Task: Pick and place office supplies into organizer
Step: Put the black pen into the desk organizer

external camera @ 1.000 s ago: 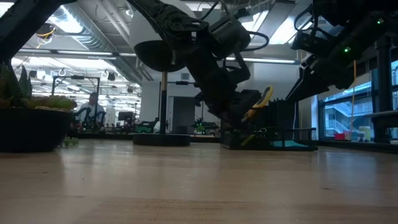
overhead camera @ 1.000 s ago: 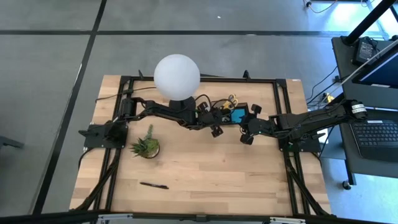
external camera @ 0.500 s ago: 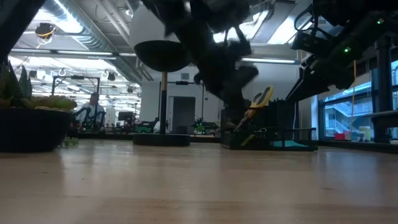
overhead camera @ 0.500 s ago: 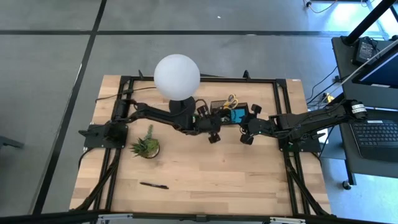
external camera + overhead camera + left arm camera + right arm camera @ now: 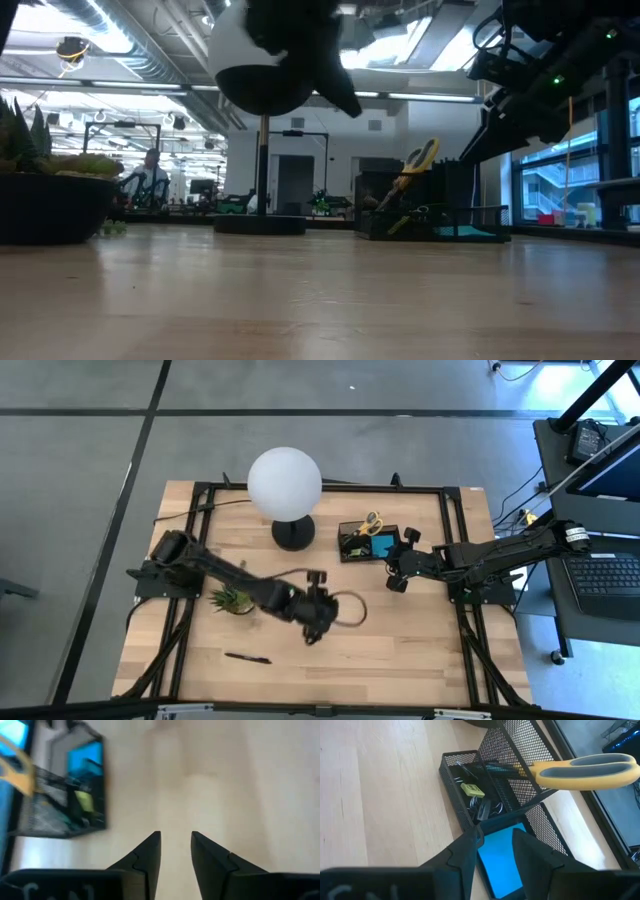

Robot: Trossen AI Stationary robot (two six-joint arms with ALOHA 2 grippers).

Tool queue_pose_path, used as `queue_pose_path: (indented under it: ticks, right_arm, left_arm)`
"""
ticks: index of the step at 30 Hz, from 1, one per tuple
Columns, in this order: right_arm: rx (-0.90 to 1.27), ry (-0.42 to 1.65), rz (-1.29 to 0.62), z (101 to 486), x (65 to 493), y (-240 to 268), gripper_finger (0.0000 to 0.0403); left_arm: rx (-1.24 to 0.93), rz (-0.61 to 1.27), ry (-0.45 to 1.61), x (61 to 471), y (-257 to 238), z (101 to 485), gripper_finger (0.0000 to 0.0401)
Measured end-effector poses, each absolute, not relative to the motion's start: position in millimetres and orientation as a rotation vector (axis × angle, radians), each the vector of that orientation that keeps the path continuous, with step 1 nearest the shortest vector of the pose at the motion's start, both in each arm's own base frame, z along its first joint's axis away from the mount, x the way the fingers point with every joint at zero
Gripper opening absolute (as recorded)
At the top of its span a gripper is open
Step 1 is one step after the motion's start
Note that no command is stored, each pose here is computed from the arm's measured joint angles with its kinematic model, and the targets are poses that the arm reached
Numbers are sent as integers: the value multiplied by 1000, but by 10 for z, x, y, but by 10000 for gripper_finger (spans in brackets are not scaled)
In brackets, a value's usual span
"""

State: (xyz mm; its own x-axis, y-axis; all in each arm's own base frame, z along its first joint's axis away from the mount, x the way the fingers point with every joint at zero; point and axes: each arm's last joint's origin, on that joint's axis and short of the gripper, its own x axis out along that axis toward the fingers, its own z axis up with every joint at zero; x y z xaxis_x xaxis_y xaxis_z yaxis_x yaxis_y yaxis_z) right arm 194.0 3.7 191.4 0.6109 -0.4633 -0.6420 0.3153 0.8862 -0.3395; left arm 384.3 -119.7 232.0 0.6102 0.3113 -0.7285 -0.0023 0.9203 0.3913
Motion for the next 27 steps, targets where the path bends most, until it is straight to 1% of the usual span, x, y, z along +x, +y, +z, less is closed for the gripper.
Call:
queue_pose_path:
  ticks: [3,7,11,14,20,27]
  right_arm:
    - [-200,795,-453,1914,1940,37,129]
    - [-184,791,-459,1914,1940,37,129]
    - [-181,792,-460,1913,1939,37,129]
    - [-189,797,-457,1910,1937,36,129]
    - [-242,878,-442,1866,1881,31,129]
    - [-264,917,-438,1846,1852,25,129]
  left_arm:
    - [357,114,929,3751,-1415,2283,119]
    - [367,27,938,3669,-1696,2198,154]
    - [301,29,926,3575,-1892,2188,189]
    - [253,30,921,3512,-2007,2185,204]
    - [118,9,939,3368,-2230,2176,208]
    - [-70,70,1043,3217,-2320,2130,199]
